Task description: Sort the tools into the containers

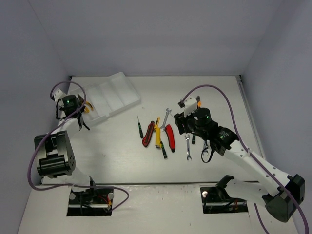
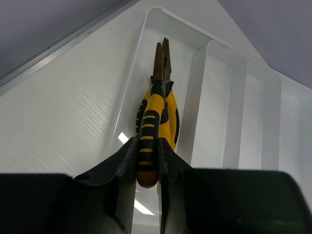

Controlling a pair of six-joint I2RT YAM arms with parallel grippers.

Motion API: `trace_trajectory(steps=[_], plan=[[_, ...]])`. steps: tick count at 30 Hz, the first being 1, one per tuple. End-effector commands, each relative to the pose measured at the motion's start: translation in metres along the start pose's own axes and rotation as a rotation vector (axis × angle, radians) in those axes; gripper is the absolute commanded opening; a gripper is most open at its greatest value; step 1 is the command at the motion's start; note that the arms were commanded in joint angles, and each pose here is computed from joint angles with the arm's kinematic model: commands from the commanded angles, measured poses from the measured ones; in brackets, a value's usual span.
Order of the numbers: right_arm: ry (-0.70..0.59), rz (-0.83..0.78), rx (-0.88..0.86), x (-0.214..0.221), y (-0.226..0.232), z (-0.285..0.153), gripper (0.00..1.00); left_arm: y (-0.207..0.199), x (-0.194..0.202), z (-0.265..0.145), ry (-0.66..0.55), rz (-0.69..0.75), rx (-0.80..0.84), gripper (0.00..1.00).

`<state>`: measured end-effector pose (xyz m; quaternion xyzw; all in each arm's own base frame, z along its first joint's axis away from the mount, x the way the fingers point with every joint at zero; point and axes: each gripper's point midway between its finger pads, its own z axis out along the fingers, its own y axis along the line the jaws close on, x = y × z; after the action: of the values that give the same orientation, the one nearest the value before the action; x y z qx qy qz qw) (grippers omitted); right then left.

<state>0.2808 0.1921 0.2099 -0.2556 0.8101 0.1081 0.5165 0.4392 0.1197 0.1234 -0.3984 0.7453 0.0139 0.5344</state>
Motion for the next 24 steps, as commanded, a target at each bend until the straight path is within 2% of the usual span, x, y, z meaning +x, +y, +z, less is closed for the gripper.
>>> trace_trajectory(steps=[1, 4, 8, 12, 14, 20, 22, 24], plan=[[-0.055, 0.012, 0.011, -0.015, -0.003, 0.003, 0.56, -0.046, -0.039, 0.007, -0.118, -0.044, 0.185, 0.00], [-0.047, 0.020, 0.033, -0.013, -0.007, 0.005, 0.56, -0.042, -0.029, 0.011, -0.094, -0.059, 0.175, 0.02], [-0.051, 0.026, 0.049, -0.015, -0.011, 0.004, 0.56, -0.038, -0.031, 0.005, -0.102, -0.066, 0.161, 0.41], [-0.053, 0.032, 0.072, -0.016, -0.016, 0.003, 0.56, -0.032, -0.039, -0.008, -0.117, -0.061, 0.133, 0.60], [-0.051, 0.047, 0.110, -0.016, -0.023, 0.004, 0.56, -0.035, -0.046, -0.015, -0.115, -0.039, 0.139, 0.64], [-0.014, 0.171, 0.247, -0.015, -0.061, 0.020, 0.56, -0.050, -0.079, -0.061, -0.101, 0.014, 0.173, 0.70], [0.007, 0.238, 0.299, -0.012, -0.084, 0.029, 0.56, -0.044, -0.074, -0.078, -0.014, 0.066, 0.132, 0.72], [0.057, 0.303, 0.316, 0.002, -0.096, 0.046, 0.55, -0.054, -0.080, -0.100, 0.037, 0.114, 0.166, 0.73]])
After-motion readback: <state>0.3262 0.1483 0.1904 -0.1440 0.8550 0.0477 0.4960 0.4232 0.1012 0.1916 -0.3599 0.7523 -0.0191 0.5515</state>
